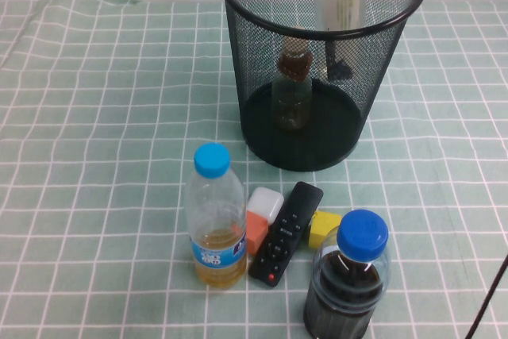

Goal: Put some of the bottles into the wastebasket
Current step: Place the bottle in the trash can

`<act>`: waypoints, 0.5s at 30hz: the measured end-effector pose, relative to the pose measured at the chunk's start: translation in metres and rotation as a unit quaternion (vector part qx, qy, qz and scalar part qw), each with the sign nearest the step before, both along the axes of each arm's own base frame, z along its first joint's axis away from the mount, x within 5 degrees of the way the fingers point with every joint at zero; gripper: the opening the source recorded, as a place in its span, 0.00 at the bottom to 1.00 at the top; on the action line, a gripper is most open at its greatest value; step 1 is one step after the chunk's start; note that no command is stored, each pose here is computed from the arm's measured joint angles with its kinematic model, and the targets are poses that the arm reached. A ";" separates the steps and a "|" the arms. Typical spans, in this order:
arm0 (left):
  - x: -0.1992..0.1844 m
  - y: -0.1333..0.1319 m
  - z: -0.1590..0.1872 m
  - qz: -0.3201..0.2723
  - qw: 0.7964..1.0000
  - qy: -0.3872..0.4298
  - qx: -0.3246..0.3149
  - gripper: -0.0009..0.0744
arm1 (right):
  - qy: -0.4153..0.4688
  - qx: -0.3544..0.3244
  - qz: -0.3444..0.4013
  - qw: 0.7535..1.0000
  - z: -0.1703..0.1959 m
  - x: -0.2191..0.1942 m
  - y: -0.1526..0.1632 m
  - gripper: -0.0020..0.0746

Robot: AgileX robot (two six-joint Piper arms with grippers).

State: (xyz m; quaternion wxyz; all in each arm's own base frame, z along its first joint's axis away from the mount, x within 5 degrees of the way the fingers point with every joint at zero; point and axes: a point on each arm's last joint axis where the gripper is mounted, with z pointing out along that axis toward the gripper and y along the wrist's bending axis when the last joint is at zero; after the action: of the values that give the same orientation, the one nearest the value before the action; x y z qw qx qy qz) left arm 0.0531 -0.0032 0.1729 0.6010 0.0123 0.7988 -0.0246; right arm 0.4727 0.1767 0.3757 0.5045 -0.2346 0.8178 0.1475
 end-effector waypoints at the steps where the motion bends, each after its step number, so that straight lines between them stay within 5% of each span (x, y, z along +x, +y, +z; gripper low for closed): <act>1: 0.000 0.000 0.000 0.000 1.000 0.000 0.000 0.01 | 0.003 -0.008 0.002 1.000 -0.004 0.001 0.003 0.46; 15: 0.000 0.000 0.000 0.000 1.000 0.000 0.000 0.01 | 0.044 -0.048 -0.001 0.998 -0.033 0.008 0.008 0.50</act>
State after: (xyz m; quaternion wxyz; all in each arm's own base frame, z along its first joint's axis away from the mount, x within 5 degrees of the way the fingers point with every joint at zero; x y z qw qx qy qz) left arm 0.0531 -0.0032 0.1729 0.6010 0.0123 0.7988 -0.0246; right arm 0.4805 0.1847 0.3429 0.4558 -0.2513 0.8457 0.1178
